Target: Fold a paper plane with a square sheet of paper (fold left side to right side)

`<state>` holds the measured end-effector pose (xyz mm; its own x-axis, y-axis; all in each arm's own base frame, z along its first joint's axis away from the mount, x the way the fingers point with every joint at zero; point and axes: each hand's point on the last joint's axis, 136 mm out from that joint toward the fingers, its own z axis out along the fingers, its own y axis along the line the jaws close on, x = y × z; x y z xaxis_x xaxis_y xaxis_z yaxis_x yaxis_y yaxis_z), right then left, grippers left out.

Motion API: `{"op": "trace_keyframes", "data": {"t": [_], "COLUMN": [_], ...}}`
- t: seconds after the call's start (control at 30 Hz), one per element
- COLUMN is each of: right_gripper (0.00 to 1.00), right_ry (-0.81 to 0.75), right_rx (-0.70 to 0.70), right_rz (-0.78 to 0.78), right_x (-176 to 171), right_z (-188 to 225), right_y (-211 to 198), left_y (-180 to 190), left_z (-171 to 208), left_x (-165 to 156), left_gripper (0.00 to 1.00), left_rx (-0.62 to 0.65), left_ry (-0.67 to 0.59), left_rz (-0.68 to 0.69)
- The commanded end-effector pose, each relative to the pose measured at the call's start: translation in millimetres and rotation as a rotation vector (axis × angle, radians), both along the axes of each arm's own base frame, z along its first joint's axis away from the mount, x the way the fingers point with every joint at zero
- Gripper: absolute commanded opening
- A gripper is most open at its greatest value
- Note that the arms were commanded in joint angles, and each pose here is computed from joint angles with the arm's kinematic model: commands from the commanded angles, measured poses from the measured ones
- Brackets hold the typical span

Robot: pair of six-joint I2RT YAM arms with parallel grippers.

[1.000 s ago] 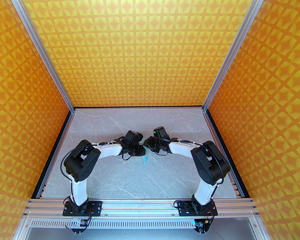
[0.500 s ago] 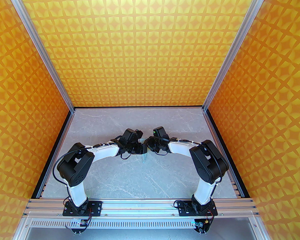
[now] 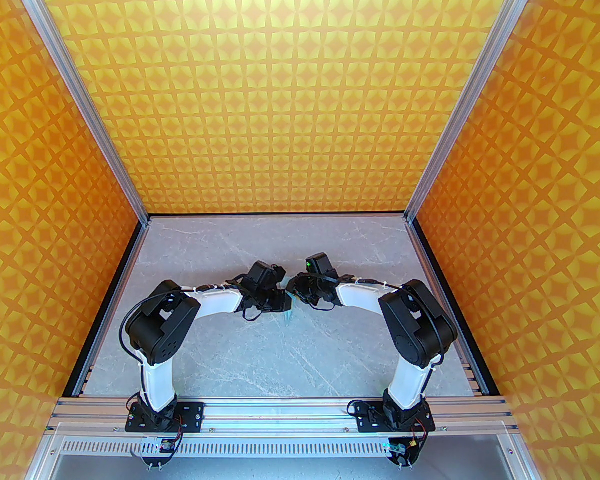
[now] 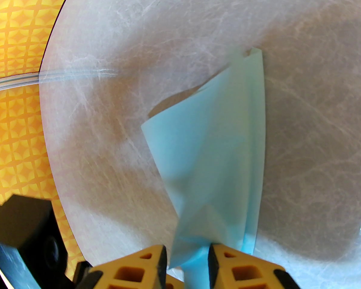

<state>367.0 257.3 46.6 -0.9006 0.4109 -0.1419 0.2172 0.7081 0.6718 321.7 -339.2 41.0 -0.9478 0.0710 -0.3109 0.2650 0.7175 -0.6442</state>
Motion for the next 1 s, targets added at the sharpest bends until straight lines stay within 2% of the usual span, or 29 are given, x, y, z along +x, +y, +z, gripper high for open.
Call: {"op": "trace_keyframes", "data": {"t": [0.0, 0.1, 0.43, 0.57, 0.7, 0.97], "right_gripper": [0.33, 0.36, 0.44, 0.37, 0.26, 0.22], "right_ry": [-0.033, -0.069, -0.169, -0.149, -0.114, -0.051], "right_rx": [0.001, 0.007, 0.001, 0.008, 0.004, 0.001], "right_rz": [0.029, 0.038, 0.038, 0.059, 0.071, 0.066], "right_x": [-4, -5, -19, -30, -33, -31], "right_z": [10, 21, 47, 38, 20, -6], "right_y": [2, 1, -13, -13, -10, -4], "left_y": [4, 5, 5, 6, 6, 5], "left_z": [-1, -6, -14, -15, -16, -21], "left_x": [9, 10, 8, 7, 7, 7], "left_gripper": [0.11, 0.08, 0.07, 0.07, 0.07, 0.06], "left_rx": [0.012, 0.017, 0.021, 0.021, 0.025, 0.033], "left_ry": [-0.017, -0.011, 0.000, 0.002, 0.003, 0.013], "left_rz": [0.017, 0.020, 0.021, 0.022, 0.019, 0.015]}}
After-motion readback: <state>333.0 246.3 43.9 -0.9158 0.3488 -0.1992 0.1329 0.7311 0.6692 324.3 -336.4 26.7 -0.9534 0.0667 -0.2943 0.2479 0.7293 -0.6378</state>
